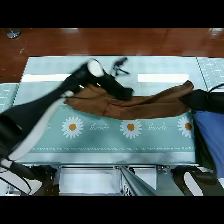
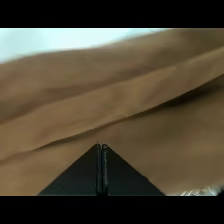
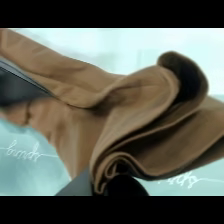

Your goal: Fold the shirts.

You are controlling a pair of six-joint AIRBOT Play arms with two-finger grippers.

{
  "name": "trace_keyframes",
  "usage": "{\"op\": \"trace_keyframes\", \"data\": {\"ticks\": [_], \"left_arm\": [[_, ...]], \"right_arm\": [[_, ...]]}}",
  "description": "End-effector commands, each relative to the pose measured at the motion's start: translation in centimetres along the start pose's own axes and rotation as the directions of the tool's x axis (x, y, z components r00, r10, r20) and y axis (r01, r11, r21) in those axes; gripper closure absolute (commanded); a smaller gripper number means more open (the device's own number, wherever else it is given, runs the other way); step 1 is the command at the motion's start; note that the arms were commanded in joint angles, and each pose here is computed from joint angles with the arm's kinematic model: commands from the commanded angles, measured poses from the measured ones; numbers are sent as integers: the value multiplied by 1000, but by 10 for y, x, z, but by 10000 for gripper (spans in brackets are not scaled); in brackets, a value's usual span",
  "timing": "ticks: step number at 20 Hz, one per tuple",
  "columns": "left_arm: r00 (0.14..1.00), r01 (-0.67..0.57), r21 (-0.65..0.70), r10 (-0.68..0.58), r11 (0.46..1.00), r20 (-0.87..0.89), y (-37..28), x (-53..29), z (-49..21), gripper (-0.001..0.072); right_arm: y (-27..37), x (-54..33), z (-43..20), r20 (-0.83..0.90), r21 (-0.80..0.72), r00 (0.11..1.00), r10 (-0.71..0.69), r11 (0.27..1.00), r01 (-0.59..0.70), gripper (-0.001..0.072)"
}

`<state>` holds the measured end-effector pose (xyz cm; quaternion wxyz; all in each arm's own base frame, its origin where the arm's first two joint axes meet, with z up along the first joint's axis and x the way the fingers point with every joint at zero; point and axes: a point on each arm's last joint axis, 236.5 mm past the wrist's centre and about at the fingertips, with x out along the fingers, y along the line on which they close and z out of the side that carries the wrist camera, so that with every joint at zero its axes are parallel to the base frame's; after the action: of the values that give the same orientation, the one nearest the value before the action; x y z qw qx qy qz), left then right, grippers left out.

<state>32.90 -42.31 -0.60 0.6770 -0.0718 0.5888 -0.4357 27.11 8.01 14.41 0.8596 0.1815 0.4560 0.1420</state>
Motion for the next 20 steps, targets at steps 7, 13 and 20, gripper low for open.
{"op": "trace_keyframes", "data": {"ticks": [7, 13, 20], "left_arm": [[964, 90, 94, -63, 991, -257, -100, 111, -110, 677], [999, 36, -113, -37, 993, -6, 0, -7, 9, 678], [888, -125, -252, 221, 960, 403, 108, -299, 43, 677]], "right_arm": [[10, -11, 4, 69, 5, 997, 24, 1000, -24, 695], [41, -6, 2, 38, -8, 987, 159, 987, -159, 695], [159, 106, -23, -218, -120, 914, 342, 920, -373, 695]]}}
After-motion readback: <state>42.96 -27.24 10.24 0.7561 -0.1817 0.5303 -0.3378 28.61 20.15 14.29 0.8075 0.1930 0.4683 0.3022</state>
